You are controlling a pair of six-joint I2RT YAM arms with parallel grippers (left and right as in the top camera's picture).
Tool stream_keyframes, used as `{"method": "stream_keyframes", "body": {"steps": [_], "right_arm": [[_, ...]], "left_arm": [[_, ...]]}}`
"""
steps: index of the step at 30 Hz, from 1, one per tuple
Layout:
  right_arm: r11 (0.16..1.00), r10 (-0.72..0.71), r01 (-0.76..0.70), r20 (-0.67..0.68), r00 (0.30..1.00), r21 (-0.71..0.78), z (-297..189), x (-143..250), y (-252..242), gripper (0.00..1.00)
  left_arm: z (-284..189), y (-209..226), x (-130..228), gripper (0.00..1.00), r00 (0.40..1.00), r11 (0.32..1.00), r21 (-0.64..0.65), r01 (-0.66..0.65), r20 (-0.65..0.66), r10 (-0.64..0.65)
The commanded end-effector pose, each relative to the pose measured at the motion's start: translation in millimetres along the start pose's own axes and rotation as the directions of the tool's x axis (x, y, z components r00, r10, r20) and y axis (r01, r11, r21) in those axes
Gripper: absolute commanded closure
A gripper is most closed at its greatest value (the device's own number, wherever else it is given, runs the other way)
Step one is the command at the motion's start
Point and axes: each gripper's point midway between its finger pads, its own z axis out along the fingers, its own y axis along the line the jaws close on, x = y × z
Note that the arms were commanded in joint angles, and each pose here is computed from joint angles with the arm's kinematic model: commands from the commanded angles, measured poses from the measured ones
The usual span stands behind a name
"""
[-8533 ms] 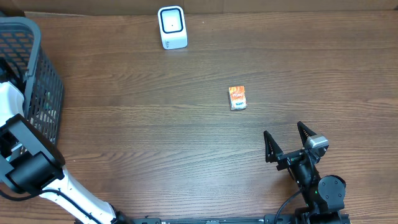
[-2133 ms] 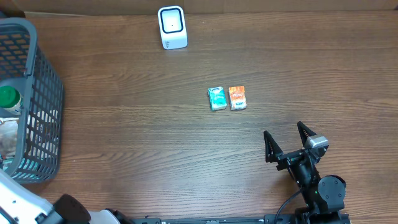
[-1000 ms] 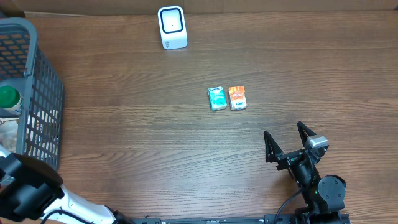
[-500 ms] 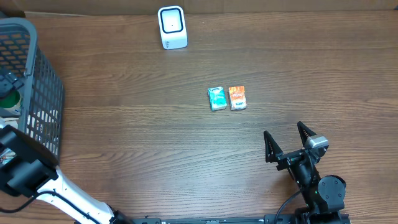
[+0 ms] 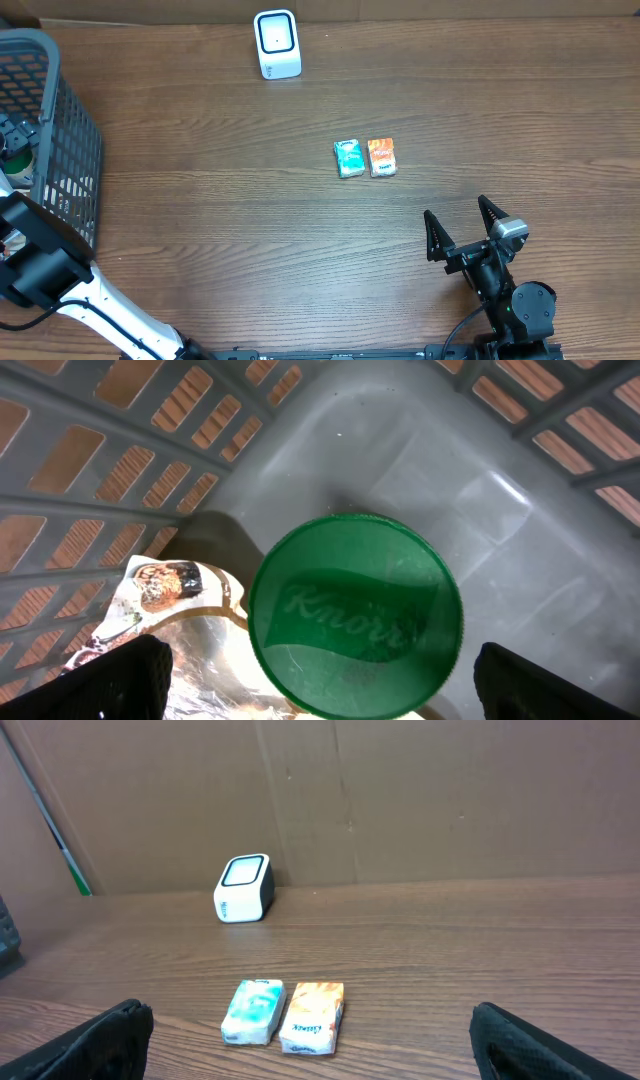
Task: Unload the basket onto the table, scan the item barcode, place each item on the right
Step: 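Move the left gripper back over the basket toward the green jar, then grasp the green-lidded jar in the basket with the left gripper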
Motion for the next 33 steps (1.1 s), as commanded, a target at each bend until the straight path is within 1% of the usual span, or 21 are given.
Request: {"method": "stream_keyframes", "body": {"steps": [1, 9, 24, 27, 29, 31, 32, 33], "right_arm": [[1.0, 0.0, 0.0, 0.0, 1.0, 0.0, 0, 3, 0, 0.0], [1.0, 0.001, -0.001, 0.001, 1.0, 0.0, 0, 3, 0, 0.0], [1.0, 0.001, -0.001, 0.0, 1.0, 0.001, 0, 3, 0, 0.0], [1.0, 0.0, 0.0, 0.001, 1.0, 0.001, 0, 3, 0, 0.0], [1.0, 0.0, 0.0, 0.001, 1.0, 0.001, 0, 3, 0, 0.0], [1.0, 0.0, 0.0, 0.0, 1.0, 0.0, 0, 3, 0, 0.0], [1.0, 0.0, 0.0, 0.0, 1.0, 0.001, 0, 3, 0, 0.0], [1.0, 0.001, -0.001, 0.0, 1.0, 0.0, 0, 3, 0, 0.0]], "left_arm": [[20, 1, 11, 0.01, 0.999, 1.0, -0.027, 0.007, -0.046, -0.008], [47, -9, 22, 0.0, 0.996, 1.0, -0.003, -0.001, -0.093, 0.001], [57, -18, 9, 0.02, 0.999, 0.999, 0.034, 0.01, -0.041, -0.009], [59, -19, 5, 0.07, 1.0, 0.999, 0.036, 0.013, -0.026, -0.012], [59, -19, 2, 0.12, 1.0, 0.999, 0.037, 0.016, -0.013, -0.016], [59, -19, 0, 0.15, 1.0, 0.999, 0.037, 0.025, -0.005, -0.024], [59, -19, 0, 0.18, 1.0, 0.999, 0.039, 0.028, -0.004, -0.028], [59, -20, 0, 0.24, 1.0, 0.999, 0.046, 0.028, -0.004, -0.027]]}}
